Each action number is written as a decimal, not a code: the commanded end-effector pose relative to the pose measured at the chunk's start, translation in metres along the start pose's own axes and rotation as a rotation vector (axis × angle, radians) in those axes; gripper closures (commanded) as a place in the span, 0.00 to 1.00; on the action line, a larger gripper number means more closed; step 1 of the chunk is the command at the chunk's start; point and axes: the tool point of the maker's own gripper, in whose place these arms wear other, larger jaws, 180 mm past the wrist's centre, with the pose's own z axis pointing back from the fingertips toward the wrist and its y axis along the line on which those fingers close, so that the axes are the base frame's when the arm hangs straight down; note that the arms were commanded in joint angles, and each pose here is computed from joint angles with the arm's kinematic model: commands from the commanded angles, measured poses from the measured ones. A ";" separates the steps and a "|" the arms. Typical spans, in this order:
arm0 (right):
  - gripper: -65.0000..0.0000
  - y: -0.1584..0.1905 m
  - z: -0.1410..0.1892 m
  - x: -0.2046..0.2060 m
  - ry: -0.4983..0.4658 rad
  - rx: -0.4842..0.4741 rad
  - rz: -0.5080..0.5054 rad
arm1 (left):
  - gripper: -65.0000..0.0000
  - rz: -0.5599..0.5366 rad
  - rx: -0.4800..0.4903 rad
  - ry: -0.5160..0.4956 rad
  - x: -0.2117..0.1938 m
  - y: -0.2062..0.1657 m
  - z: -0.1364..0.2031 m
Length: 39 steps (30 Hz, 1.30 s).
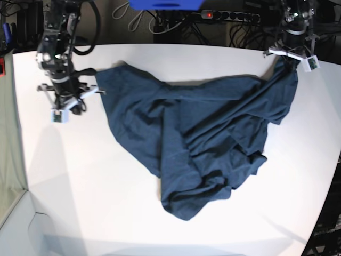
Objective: Layout the t-shirt on the table in an organized manner, then fold the t-shirt properly
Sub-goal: 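Release the right gripper and reach toward the shirt's sleeve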
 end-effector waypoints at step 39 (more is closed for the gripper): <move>1.00 0.074 -0.138 0.034 0.066 0.197 0.166 | 1.00 0.000 0.016 -0.018 0.002 0.007 0.001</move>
